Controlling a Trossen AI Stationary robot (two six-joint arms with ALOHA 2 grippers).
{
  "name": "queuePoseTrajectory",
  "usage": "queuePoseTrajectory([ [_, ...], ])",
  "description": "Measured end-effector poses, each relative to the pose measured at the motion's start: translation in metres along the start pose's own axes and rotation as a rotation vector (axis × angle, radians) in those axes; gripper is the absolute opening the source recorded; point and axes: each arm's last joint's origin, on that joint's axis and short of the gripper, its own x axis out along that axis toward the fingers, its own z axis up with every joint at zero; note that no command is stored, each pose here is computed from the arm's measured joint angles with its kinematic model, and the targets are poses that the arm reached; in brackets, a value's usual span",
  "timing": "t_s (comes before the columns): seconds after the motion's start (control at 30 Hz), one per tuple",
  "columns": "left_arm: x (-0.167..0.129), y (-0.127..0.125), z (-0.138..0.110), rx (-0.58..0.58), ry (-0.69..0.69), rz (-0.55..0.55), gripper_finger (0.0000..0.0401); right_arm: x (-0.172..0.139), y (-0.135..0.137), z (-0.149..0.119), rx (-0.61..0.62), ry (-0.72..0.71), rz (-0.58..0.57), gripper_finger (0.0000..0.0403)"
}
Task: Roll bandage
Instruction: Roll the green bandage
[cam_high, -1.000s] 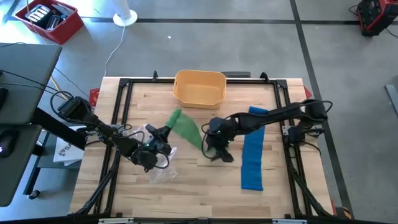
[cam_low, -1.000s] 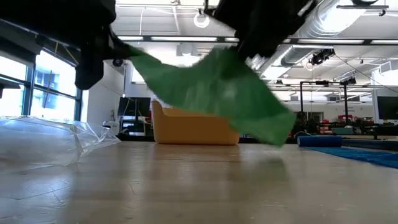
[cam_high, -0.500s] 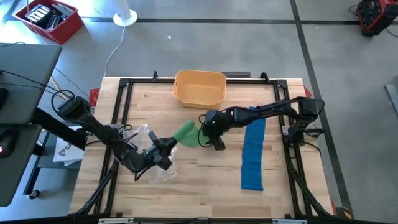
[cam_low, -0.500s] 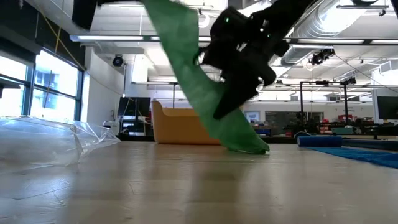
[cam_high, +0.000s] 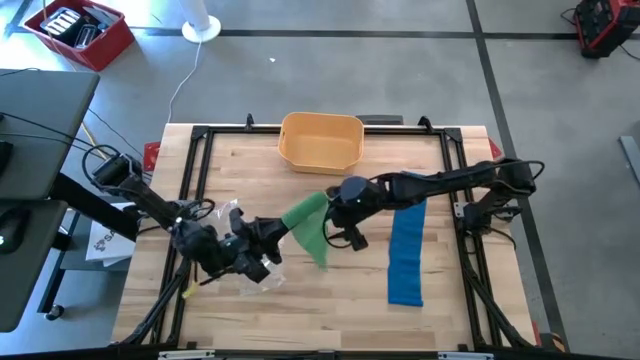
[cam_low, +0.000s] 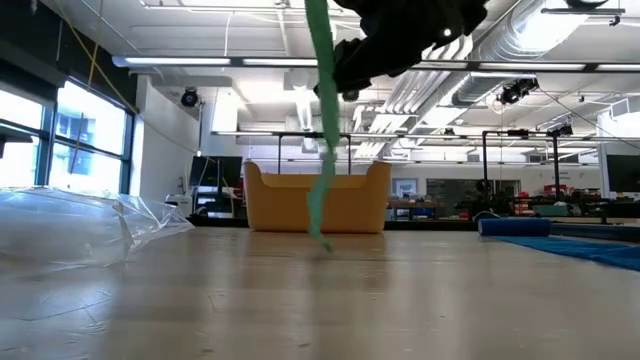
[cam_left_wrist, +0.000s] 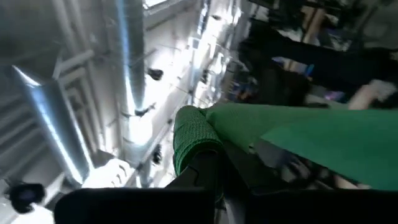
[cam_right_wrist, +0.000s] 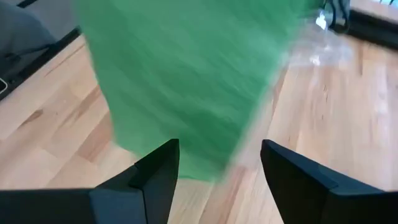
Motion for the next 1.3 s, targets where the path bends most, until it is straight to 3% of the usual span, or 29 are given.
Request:
queuePoseTrajectory([
  [0.33,-0.003,0.044,-0.022,-0.133,-0.025,0.071,0.0001,0.015,0.001,0.003,-0.022,-0.154,0.198,0.0220],
  [0.7,-0.010,0.068,-0.049,-0.382,-0.196,-0.054,0.0001,0.032,-0.050,-0.032,0.037,-0.201,0.215,0.0220],
  [0.87,-0.008,0.072,-0.054,-0.410,-0.208,-0.052,0.0001,0.038,-0.055,-0.034,0.017,-0.236,0.201,0.0220],
  [1.1,-0.006,0.070,-0.056,-0.412,-0.198,-0.054,0.0001,0.040,-0.045,-0.052,0.114,-0.083,0.309,0.0220],
  [1.2,-0.006,0.070,-0.056,-0.412,-0.198,-0.055,0.0001,0.043,-0.046,-0.054,0.111,-0.032,0.231,0.0220],
  [1.3,-0.006,0.069,-0.055,-0.423,-0.196,-0.064,0.0001,0.044,-0.051,-0.049,0.074,-0.075,0.157,0.0220],
])
